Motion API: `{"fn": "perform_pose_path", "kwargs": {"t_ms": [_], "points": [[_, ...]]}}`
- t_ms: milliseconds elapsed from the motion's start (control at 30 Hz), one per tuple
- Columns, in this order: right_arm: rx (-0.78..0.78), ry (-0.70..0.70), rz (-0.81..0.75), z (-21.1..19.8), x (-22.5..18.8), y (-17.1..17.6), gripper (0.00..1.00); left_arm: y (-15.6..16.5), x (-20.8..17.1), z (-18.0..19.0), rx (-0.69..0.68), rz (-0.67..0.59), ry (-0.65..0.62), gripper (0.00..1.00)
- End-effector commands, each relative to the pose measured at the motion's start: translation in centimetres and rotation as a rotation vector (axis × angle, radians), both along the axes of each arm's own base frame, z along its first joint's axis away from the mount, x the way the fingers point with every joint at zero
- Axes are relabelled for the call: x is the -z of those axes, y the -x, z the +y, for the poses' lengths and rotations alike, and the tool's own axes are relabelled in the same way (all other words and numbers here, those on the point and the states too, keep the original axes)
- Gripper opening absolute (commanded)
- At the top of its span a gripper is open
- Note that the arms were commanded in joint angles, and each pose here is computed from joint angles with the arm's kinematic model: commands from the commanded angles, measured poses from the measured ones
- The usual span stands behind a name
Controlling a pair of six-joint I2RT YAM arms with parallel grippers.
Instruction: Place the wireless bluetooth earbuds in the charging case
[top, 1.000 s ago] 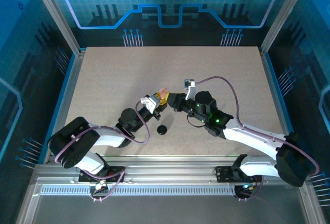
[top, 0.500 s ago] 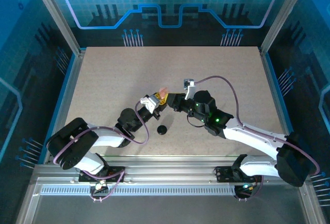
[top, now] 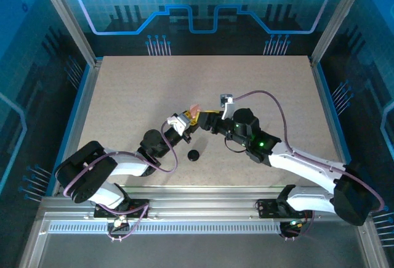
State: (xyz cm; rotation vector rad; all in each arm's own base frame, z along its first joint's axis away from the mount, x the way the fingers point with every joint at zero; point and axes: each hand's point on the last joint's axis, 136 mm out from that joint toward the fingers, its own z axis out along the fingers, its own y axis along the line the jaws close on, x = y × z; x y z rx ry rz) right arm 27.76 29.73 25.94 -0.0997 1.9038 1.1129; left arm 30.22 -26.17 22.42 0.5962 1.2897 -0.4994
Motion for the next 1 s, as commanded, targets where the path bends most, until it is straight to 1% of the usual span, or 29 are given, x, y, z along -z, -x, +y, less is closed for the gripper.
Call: {"fn": "perform_pose_path", "kwargs": {"t_ms": [0, 67, 200, 267, 433, 500, 567, 667, 700, 800, 900, 967], "points": [[-0.031, -0.013, -0.108, -0.4, -3.7, 1.3, 0.52, 0.7, -2.2, -0.1, 0.019, -0.064, 0.034, 0.16], [-0.039, 0.016, -0.156, -1.0, -4.4, 1.9, 0.53, 0.9, -2.3, 0.0, 0.025, -0.065, 0.037, 0.17], [-0.077, 0.108, -0.252, -2.5, -5.3, 3.0, 0.6, 1.4, -2.6, -0.3, 0.057, -0.065, 0.049, 0.17], [-0.127, 0.14, -0.307, -3.1, -5.8, 3.4, 0.63, 1.8, -2.7, -0.5, 0.084, -0.059, 0.059, 0.18], [-0.293, 0.232, -0.413, -3.8, -6.5, 4.4, 0.63, 2.8, -3.3, -1.2, 0.161, -0.062, 0.077, 0.18], [-0.373, 0.281, -0.488, -3.8, -6.6, 5.2, 0.66, 3.3, -3.5, -1.5, 0.195, -0.065, 0.079, 0.19], [-0.452, 0.342, -0.596, -3.9, -6.3, 6.1, 0.67, 4.0, -3.7, -1.8, 0.24, -0.073, 0.077, 0.2], [-0.502, 0.431, -0.727, -4.2, -5.9, 7.1, 0.67, 5.0, -3.9, -2.3, 0.306, -0.081, 0.073, 0.19], [-0.502, 0.46, -0.756, -4.4, -5.8, 7.2, 0.69, 5.2, -3.9, -2.4, 0.319, -0.08, 0.074, 0.19], [-0.528, 0.554, -0.845, -4.9, -5.3, 7.6, 0.68, 5.9, -4.0, -2.7, 0.363, -0.086, 0.071, 0.2], [-0.567, 0.633, -0.86, -5.2, -4.4, 7.6, 0.66, 6.3, -4.0, -2.9, 0.391, -0.086, 0.068, 0.2], [-0.586, 0.659, -0.87, -5.1, -4.7, 7.4, 0.65, 6.5, -4.1, -3.0, 0.401, -0.089, 0.068, 0.2]]}}
